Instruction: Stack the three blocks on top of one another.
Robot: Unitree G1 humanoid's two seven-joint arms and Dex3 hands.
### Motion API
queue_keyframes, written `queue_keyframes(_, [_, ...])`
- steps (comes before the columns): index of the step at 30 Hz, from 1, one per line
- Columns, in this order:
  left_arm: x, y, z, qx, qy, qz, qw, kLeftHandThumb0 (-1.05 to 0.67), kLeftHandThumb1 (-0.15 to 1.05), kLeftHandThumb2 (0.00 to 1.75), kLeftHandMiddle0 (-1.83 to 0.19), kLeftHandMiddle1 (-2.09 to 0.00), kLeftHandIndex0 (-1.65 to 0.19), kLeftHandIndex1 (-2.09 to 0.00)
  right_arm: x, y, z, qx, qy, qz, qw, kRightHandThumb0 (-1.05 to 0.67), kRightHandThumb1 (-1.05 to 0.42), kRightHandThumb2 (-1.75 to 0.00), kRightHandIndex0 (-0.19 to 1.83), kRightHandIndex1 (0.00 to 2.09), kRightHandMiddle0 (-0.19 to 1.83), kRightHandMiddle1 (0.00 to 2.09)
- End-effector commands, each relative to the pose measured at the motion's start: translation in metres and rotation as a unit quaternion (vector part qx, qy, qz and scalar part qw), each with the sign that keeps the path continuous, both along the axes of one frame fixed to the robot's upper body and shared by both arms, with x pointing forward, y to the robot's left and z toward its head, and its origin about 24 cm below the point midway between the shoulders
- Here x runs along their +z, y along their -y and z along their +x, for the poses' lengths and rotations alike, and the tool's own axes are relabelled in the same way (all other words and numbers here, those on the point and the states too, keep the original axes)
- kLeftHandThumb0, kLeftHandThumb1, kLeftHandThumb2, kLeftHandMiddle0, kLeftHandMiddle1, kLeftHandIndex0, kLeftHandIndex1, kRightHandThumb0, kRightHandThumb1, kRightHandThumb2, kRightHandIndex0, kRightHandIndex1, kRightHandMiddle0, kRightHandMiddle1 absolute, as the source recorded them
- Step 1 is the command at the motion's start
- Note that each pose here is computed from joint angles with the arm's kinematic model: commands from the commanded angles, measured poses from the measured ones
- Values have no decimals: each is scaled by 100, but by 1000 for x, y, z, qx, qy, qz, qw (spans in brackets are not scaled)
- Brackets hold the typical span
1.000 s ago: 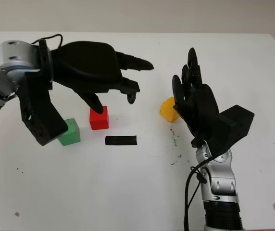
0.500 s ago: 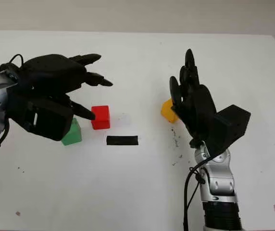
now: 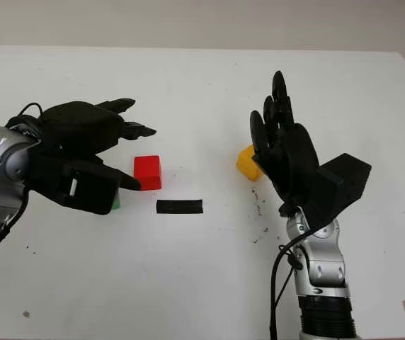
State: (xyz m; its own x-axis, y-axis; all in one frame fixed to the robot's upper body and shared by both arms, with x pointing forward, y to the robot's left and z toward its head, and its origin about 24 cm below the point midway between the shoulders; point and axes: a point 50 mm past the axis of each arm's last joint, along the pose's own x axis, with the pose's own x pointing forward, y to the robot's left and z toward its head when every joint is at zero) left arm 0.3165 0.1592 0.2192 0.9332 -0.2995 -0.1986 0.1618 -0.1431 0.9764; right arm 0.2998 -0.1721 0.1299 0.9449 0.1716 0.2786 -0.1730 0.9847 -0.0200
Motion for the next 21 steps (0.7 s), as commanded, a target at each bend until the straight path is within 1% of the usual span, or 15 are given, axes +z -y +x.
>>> queue_keyframes(1, [-5, 4, -2, -3, 4, -2, 1000, -104, 105, 27, 11, -6, -18, -10, 6, 0, 0, 0, 9, 1, 1000, -76, -105, -54, -19, 0, -19, 0])
queue_keyframes(3, [-9, 6, 0, 5, -2, 2, 1000, -103, 105, 25, 12, -5, -22, -13, 6, 0, 0, -1, 10, 1, 1000, -76, -105, -54, -19, 0, -19, 0])
queue_keyframes(4, [-11, 7, 0, 7, -5, 4, 1000, -102, 105, 25, 12, -5, -24, -26, 6, 0, 0, -1, 11, 1, 1000, -76, -105, -54, -19, 0, -19, 0])
queue_keyframes(5, [-12, 8, 1, 9, -7, 9, 1000, -101, 105, 25, 13, -5, -7, -66, 6, 0, 0, -1, 11, 0, 1000, -75, -105, -55, -19, 0, -19, 0])
queue_keyframes(6, [-14, 9, 2, 10, -8, 13, 1000, -101, 105, 25, 13, -5, 4, -80, 6, 0, 0, -2, 11, -1, 1000, -76, -105, -55, -19, 0, -19, 0])
queue_keyframes(8, [-16, 9, 3, 12, -8, 21, 1000, -100, 105, 24, 12, -6, 11, -96, 5, 0, 0, -1, 10, 3, 1000, -76, -105, -54, -19, 0, -19, 0])
queue_keyframes(9, [-17, 10, 4, 14, -9, 23, 1000, -100, 105, 24, 11, -6, 13, -93, 5, 0, 0, 0, 11, 3, 1000, -76, -105, -54, -19, 0, -19, 0])
queue_keyframes(10, [-18, 9, 5, 15, -9, 25, 1000, -99, 105, 22, 11, -5, 13, -79, 5, 1, 0, -1, 12, 2, 1000, -76, -105, -54, -19, 0, -19, 0])
queue_keyframes(11, [-18, 10, 5, 16, -10, 27, 999, -99, 105, 21, 10, -6, 8, -65, 5, 1, -1, -1, 12, 1, 1000, -76, -105, -54, -19, 0, -19, 0])
queue_keyframes(12, [-19, 9, 6, 16, -10, 28, 999, -99, 105, 21, 9, -6, 4, -54, 5, 1, -1, -2, 12, 0, 1000, -76, -105, -54, -19, 0, -19, 0])
queue_keyframes(14, [-21, 10, 7, 15, -12, 28, 999, -99, 105, 19, 7, -6, 1, -38, 5, 2, -1, -3, 12, 1, 1000, -76, -105, -54, -19, 0, -19, 0])
queue_keyframes(16, [-23, 10, 7, 12, -12, 28, 999, -99, 105, 17, 6, -6, -5, -33, 5, 2, -1, -2, 13, 0, 1000, -76, -105, -53, -19, 0, -19, 0])
queue_keyframes(18, [-25, 9, 8, 11, -14, 30, 999, -99, 105, 17, 5, -6, -15, -36, 4, 2, -1, -2, 15, -3, 1000, -76, -105, -54, -19, 0, -19, 0])
queue_keyframes(20, [-26, 9, 9, 13, -17, 37, 999, -100, 105, 19, 5, -6, -17, -38, 4, 3, -1, -2, 15, -4, 1000, -76, -105, -54, -19, 0, -19, 0])
queue_keyframes(21, [-26, 8, 9, 15, -19, 39, 999, -100, 105, 20, 5, -5, -15, -45, 4, 3, -1, -3, 16, -5, 1000, -76, -105, -55, -19, 0, -19, 0])
